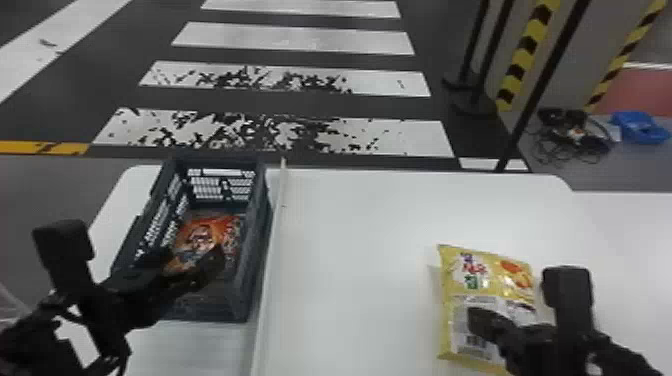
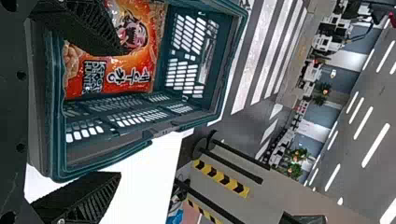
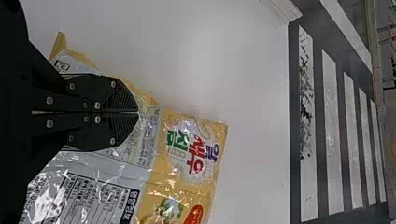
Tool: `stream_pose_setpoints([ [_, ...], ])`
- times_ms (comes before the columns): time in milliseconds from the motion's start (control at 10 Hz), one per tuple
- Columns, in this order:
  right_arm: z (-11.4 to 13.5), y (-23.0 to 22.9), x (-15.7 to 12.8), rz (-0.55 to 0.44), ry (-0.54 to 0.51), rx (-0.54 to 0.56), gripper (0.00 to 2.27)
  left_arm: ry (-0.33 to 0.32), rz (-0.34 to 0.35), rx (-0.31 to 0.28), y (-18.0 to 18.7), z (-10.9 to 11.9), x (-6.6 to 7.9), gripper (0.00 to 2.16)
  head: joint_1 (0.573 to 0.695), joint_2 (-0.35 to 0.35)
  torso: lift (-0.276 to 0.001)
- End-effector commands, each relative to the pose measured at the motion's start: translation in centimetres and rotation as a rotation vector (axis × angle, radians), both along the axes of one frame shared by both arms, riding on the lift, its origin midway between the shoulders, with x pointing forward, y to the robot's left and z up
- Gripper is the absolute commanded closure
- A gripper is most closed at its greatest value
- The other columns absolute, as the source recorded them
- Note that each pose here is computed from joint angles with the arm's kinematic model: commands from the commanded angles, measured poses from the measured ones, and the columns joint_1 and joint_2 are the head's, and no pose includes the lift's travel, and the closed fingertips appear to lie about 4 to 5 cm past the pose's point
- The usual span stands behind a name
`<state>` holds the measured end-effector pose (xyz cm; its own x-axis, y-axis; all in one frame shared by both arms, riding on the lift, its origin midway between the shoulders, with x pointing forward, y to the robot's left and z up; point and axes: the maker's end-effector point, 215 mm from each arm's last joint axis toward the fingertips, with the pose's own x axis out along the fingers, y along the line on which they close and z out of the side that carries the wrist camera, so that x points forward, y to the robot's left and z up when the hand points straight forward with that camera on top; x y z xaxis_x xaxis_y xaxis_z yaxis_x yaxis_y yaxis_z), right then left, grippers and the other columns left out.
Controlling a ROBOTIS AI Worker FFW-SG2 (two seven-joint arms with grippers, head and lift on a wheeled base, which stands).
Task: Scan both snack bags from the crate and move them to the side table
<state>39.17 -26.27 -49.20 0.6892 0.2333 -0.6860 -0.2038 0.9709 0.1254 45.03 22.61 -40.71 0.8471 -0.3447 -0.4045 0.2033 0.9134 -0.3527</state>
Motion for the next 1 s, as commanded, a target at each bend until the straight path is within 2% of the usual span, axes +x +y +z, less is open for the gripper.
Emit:
stream_pose_setpoints([
  [0, -1.0, 0.0, -0.4, 0.014, 0.016, 0.003, 2.24, -0.010, -0.002, 0.002, 0.0, 0.5, 0.1, 0.03, 0.695, -0.050, -0.095],
  [200, -1.8, -0.5, -0.7, 0.017, 0.029, 0.000, 2.24, -0.063, -0.005, 0.013, -0.2, 3.3, 0.5, 0.03, 0.695, -0.049, -0.095],
  [300, -1.8, -0.6, -0.6, 0.018, 0.027, 0.000, 2.24, -0.103, 0.008, 0.071, 0.5, 4.8, 1.0, 0.03, 0.695, -0.052, -0.095],
  [400, -2.0, -0.8, -0.7, 0.017, 0.031, -0.003, 2.24, -0.132, 0.021, 0.096, 1.2, 5.9, 1.5, 0.03, 0.695, -0.054, -0.095],
  [500, -2.1, -1.0, -0.6, 0.015, 0.032, -0.006, 2.24, -0.153, 0.026, 0.105, 1.5, 6.8, 1.7, 0.03, 0.695, -0.047, -0.095],
  [700, -2.6, -1.1, -0.7, 0.018, 0.040, -0.010, 2.24, -0.196, 0.032, 0.165, 1.6, 8.1, 2.0, 0.03, 0.695, -0.041, -0.095],
  [900, -3.0, -0.8, -1.5, 0.037, 0.057, -0.005, 2.24, -0.245, 0.035, 0.200, 1.2, 9.7, 2.3, 0.03, 0.695, -0.041, -0.095],
])
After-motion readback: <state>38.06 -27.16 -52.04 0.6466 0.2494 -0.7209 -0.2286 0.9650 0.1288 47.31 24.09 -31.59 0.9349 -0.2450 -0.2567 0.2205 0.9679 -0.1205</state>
